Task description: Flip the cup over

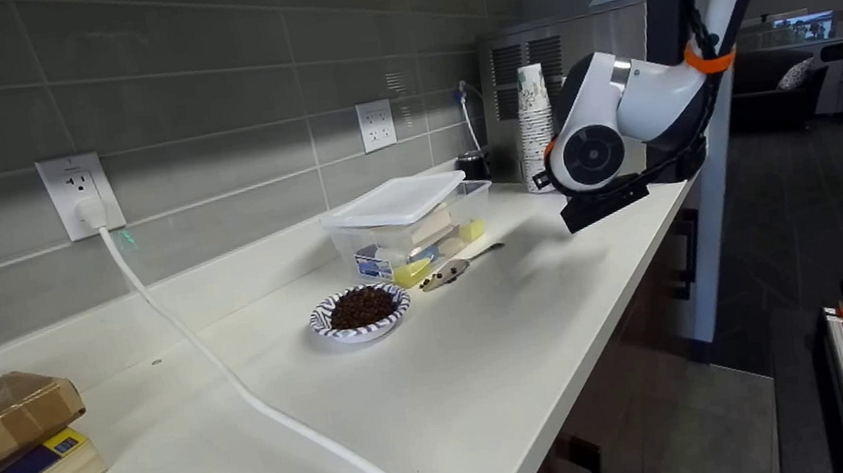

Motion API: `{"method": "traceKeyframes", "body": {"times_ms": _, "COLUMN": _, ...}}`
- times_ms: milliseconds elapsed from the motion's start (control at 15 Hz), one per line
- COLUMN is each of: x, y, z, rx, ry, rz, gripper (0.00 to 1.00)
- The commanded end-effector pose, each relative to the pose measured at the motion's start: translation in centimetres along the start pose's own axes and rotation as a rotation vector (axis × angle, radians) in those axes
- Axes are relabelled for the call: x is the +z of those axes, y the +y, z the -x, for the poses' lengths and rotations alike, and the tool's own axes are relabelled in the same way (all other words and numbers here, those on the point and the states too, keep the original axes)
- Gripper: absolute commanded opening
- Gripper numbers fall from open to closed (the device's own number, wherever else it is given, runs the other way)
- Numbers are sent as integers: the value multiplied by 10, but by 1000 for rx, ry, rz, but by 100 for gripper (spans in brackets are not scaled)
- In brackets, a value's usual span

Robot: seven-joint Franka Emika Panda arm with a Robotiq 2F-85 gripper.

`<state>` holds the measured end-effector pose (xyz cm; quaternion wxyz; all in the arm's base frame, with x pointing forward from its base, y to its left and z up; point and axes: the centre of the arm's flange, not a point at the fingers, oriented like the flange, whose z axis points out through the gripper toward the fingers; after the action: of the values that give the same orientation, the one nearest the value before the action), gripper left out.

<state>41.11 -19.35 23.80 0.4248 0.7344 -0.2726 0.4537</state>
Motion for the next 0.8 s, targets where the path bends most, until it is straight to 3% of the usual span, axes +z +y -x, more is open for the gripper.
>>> {"method": "traceKeyframes", "body": {"times_ms": 0, "x": 5, "y": 0, "z": 15, "rx": 27, "ry": 71, "rz": 13, "gripper": 5}}
{"method": "traceKeyframes", "body": {"times_ms": 733, "x": 15, "y": -11, "z": 33, "rx": 57, "ry": 134, "rz": 51, "gripper": 5}}
